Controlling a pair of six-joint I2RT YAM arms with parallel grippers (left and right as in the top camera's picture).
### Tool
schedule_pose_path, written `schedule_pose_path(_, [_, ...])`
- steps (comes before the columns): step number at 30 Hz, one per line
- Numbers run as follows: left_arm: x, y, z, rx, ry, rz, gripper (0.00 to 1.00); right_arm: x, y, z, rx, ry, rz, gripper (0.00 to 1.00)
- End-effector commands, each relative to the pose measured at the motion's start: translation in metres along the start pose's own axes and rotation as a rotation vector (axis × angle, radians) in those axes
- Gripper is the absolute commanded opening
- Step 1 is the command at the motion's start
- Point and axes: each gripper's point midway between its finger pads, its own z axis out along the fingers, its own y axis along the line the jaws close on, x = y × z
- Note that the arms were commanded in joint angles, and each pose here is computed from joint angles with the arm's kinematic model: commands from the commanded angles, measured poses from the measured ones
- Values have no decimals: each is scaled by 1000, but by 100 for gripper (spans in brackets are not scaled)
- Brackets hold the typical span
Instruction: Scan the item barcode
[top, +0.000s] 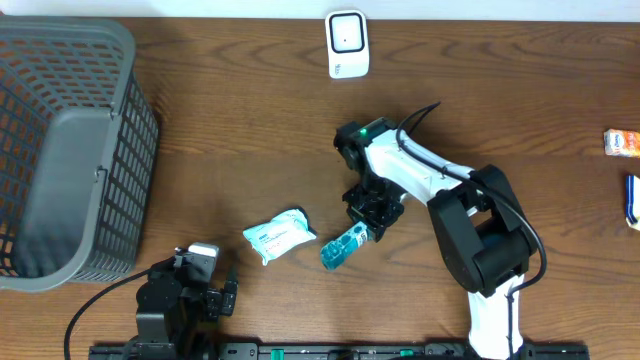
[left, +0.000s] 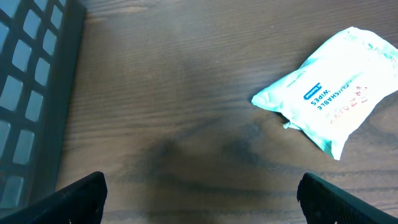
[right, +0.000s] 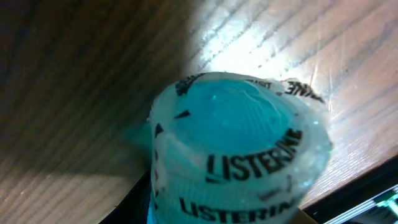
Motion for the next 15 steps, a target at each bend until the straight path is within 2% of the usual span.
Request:
schedule_pose_path(1, [11,-3,3,11,40,-6,98,-14,-1,8,15,5,-126,3])
schedule_pose_path(8, [11,-3,3,11,40,-6,98,-15,27,-27,-165,73,-423,1])
schedule_pose_path(11, [11,-3,3,11,40,-6,98,-5,39,-53,-313,143,-582,1])
schedule_pose_path(15, [11,-3,3,11,40,-6,98,21,47,-103,-617,219,-933,1])
